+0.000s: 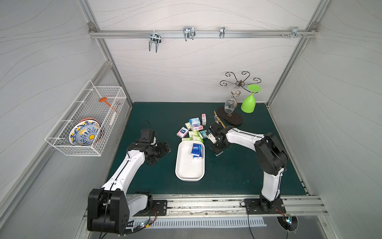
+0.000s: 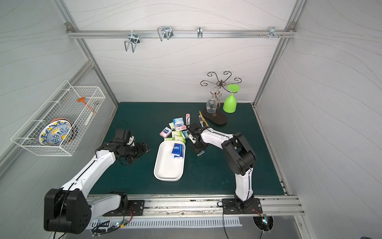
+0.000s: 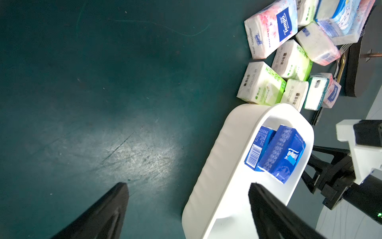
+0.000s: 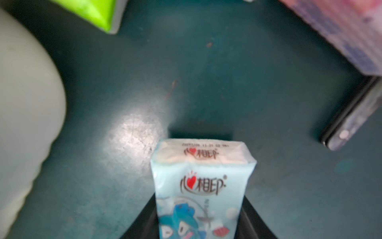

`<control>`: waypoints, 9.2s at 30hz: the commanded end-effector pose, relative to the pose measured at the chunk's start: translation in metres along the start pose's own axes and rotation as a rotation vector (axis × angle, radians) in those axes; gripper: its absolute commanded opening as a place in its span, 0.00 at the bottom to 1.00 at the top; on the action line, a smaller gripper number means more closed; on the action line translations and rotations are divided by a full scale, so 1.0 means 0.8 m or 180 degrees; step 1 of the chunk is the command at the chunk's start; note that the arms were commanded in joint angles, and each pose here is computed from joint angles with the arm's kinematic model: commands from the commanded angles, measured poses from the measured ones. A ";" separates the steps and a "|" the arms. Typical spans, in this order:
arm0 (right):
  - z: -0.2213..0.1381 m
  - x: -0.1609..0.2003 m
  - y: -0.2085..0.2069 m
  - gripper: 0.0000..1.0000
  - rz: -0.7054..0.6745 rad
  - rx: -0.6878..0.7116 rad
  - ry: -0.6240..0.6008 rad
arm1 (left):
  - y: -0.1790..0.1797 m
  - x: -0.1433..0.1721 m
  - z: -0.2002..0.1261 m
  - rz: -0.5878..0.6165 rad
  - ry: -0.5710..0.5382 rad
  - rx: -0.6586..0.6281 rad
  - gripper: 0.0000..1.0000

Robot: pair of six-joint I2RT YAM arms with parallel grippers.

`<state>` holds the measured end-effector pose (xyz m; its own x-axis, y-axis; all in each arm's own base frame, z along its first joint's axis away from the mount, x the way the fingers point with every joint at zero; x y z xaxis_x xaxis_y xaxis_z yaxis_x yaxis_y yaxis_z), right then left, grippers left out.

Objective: Put the pocket tissues into the storage box
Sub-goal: Pick up the pocket tissues from the center of the board, then place the pocket tissues in the storage box, then pick up the pocket tissues from the center of the board, then place the pocket tissues in the storage box, then pick up the pocket tissues from the center of the board.

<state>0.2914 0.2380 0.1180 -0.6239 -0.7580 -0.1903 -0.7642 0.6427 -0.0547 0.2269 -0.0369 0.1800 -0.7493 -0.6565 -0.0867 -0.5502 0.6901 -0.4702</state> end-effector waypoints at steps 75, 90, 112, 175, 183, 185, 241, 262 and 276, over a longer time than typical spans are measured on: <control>-0.121 -0.141 0.144 0.73 0.1724 -0.0448 -0.0756 | -0.010 -0.017 -0.002 0.0283 -0.0300 -0.0018 0.96; -0.154 -0.106 0.115 0.76 0.1627 -0.0876 -0.0920 | -0.066 -0.071 0.013 0.0551 -0.0417 -0.0100 0.95; -0.152 0.024 0.022 0.79 0.1854 -0.0795 -0.0835 | -0.203 -0.116 0.128 0.2114 -0.0088 -0.0305 0.86; -0.145 0.063 0.014 0.79 0.2088 -0.0777 -0.0747 | -0.162 -0.037 0.019 0.1478 0.0009 -0.0465 0.45; -0.143 0.074 0.026 0.79 0.2101 -0.0770 -0.0688 | -0.134 0.060 -0.001 0.1109 0.0233 -0.0073 0.44; -0.142 0.076 0.029 0.80 0.2077 -0.0778 -0.0658 | -0.133 0.079 0.001 0.1087 0.0258 -0.0018 0.44; -0.149 0.047 0.010 0.80 0.1727 -0.0537 -0.0783 | -0.179 0.085 0.035 0.1486 -0.0371 -0.0428 0.64; -0.039 -0.049 -0.031 0.83 0.3710 -0.1601 -0.1101 | -0.112 0.004 0.003 0.1132 -0.0722 -0.0127 0.65; 0.027 -0.082 -0.053 0.90 0.4133 -0.2056 -0.1466 | -0.090 0.016 0.010 0.0995 -0.0618 -0.0136 0.65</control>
<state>0.3617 0.2532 0.1136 -0.8959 0.4396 -0.0644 0.2463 0.6120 0.7516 0.2588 -0.0980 0.1967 -0.8198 -0.4456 -0.3598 -0.3375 0.8834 -0.3250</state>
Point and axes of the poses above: each gripper's point midway between its finger pads, its own z axis out along the fingers, its own y axis along the line the jaws close on, x = y × z, the point moved 9 cm from there along -z, back along the fingers, and after that the axes turned 11 degrees about -z, right-handed, at the moved point
